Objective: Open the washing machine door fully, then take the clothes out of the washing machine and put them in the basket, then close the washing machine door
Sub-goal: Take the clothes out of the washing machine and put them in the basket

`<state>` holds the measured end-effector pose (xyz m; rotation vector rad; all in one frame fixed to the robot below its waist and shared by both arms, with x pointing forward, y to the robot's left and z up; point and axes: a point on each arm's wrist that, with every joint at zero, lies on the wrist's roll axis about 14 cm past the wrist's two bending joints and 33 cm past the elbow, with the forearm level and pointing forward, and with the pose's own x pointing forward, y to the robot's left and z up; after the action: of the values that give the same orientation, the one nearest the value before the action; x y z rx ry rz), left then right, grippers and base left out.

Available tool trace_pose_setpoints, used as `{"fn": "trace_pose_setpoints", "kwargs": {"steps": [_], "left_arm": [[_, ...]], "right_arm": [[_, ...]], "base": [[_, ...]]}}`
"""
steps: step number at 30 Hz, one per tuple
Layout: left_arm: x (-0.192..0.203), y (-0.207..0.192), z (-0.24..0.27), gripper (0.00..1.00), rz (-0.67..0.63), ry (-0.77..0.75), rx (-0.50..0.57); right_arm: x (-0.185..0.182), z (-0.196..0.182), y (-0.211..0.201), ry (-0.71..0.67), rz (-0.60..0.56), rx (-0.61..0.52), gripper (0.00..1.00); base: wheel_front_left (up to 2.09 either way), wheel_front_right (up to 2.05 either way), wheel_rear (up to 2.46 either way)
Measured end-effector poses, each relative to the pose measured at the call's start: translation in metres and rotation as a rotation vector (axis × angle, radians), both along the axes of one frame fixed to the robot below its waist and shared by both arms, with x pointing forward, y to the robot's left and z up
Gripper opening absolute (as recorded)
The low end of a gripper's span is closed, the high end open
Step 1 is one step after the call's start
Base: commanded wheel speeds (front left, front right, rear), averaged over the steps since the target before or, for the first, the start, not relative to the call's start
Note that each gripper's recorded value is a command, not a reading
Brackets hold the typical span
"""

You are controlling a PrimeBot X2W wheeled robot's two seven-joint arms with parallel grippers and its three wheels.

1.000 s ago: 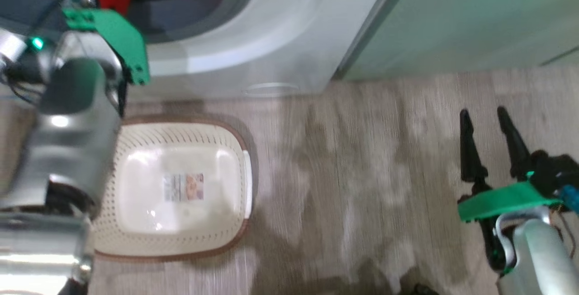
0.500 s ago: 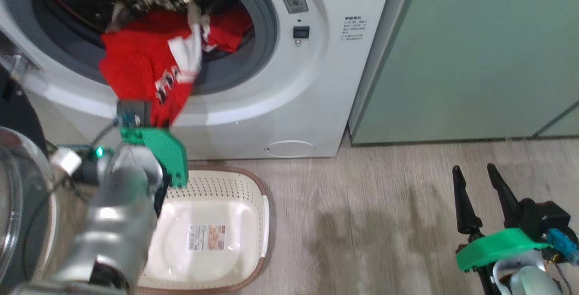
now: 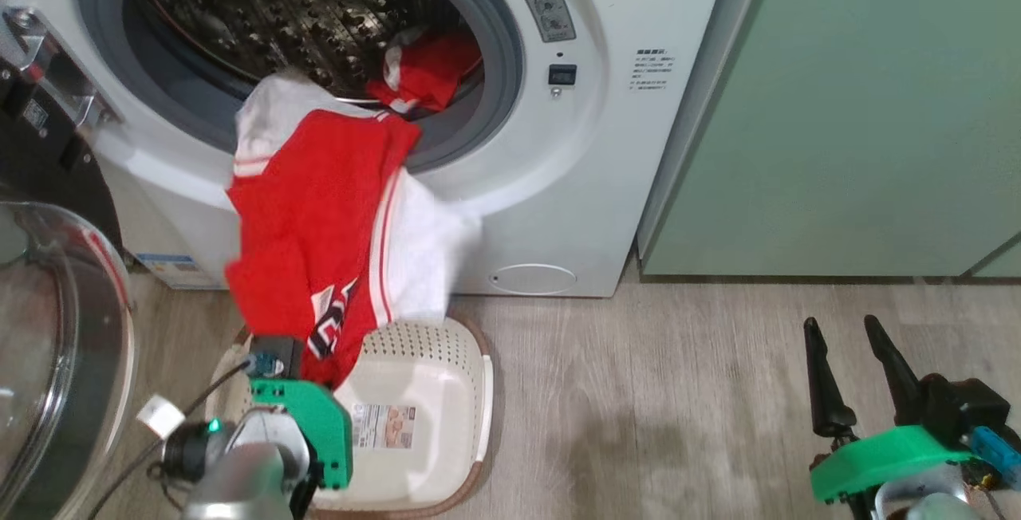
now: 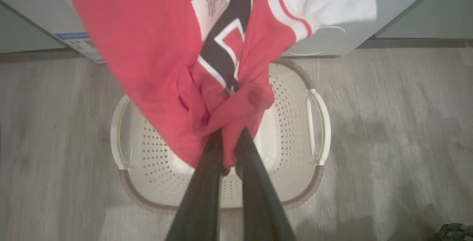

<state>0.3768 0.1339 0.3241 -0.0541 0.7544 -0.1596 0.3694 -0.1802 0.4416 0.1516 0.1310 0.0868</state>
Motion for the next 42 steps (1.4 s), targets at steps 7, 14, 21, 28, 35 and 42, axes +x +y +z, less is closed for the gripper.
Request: {"fn": "trace_pose_setpoints", "kwargs": {"steps": [7, 14, 21, 28, 35, 42], "left_arm": [[-0.024, -0.001, -0.029, 0.00, -0.007, 0.154, 0.000], [-0.044, -0.009, -0.057, 0.00, -0.041, 0.333, -0.003], [-0.054, -0.010, -0.081, 0.00, -0.030, 0.465, -0.010], [-0.010, -0.003, -0.093, 0.00, 0.023, 0.430, 0.003], [0.001, -0.011, -0.111, 0.06, 0.026, 0.440, -0.005], [0.018, -0.014, -0.092, 1.00, 0.034, 0.299, -0.026]], "right_arm": [[0.008, -0.008, 0.002, 0.021, 0.017, -0.010, 1.00], [0.020, -0.012, -0.004, 0.029, 0.006, -0.021, 1.00], [0.030, -0.028, -0.011, 0.067, -0.006, -0.031, 1.00], [0.056, -0.037, -0.016, 0.070, -0.007, -0.046, 1.00], [0.060, -0.057, -0.024, 0.118, -0.025, -0.057, 1.00], [0.057, -0.044, -0.025, 0.089, -0.032, -0.054, 1.00]], "base": [[0.00, 0.00, 0.00], [0.00, 0.00, 0.00], [0.00, 0.00, 0.00], [0.00, 0.00, 0.00], [0.00, 0.00, 0.00], [0.00, 0.00, 0.00]]}}
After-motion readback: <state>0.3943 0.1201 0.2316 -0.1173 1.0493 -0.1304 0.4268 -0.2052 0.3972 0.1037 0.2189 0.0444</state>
